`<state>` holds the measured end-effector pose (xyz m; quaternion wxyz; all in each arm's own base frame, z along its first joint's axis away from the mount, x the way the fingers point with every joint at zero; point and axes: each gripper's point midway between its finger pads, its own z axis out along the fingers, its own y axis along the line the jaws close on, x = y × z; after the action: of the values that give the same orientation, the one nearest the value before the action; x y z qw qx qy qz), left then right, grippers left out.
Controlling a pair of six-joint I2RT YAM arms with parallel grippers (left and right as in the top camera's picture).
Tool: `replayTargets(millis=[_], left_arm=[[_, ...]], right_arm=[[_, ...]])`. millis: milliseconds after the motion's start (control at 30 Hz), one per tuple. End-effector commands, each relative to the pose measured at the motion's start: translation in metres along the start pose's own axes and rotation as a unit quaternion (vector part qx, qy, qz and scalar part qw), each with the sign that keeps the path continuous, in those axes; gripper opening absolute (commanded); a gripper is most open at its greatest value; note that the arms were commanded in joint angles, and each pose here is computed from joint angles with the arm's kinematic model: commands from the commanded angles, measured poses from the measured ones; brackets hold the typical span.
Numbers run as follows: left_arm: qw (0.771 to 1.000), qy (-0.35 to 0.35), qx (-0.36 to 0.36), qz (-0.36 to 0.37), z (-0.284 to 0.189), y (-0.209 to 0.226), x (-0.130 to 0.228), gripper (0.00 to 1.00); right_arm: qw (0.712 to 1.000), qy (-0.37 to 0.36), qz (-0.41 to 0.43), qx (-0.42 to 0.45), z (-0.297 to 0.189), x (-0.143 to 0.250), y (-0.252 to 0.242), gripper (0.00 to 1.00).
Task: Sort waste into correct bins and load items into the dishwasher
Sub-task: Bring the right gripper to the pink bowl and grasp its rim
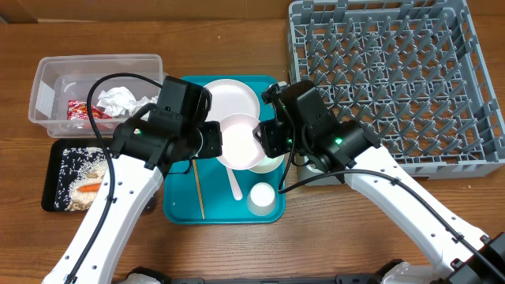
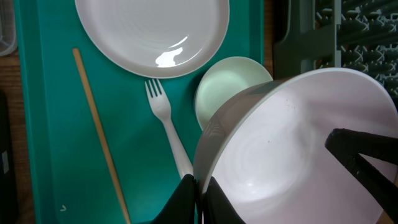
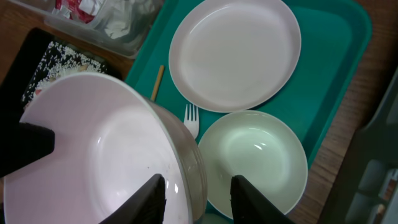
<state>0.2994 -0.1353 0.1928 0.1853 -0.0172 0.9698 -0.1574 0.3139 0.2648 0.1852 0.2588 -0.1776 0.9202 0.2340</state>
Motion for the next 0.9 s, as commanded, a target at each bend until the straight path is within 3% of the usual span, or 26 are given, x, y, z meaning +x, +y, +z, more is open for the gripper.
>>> replayTargets(millis=[0, 267, 367, 633, 867], left_arm=[[1.0, -0.018, 0.006, 0.012, -0.009, -0.0062, -0.0063, 0.08], [1.0, -0.018, 0.006, 0.012, -0.0089, -0.006, -0.0062, 0.08], [1.0, -0.018, 0.006, 0.012, -0.0089, -0.006, -0.0062, 0.08], [1.0, -0.018, 0.006, 0.012, -0.009, -0.0061, -0.0064, 0.08], [0.999, -0.026, 0.014, 0.014, -0.0092, -0.0094, -0.0101, 0.24]], right_arm=[[1.0, -0.015, -0.005, -0.011, -0.0121, -0.0077, 0.009, 0.36], [1.0, -0.015, -0.005, -0.011, -0.0121, -0.0077, 0.0091, 0.17], [1.0, -0.015, -0.005, -0.011, -0.0121, -0.0078, 0.0091, 0.04], [1.0, -0.015, -0.005, -0.011, -0.0121, -0.0076, 0.0091, 0.04], [1.0, -0.015, -0.005, -0.011, -0.0121, -0.0076, 0.009, 0.04]])
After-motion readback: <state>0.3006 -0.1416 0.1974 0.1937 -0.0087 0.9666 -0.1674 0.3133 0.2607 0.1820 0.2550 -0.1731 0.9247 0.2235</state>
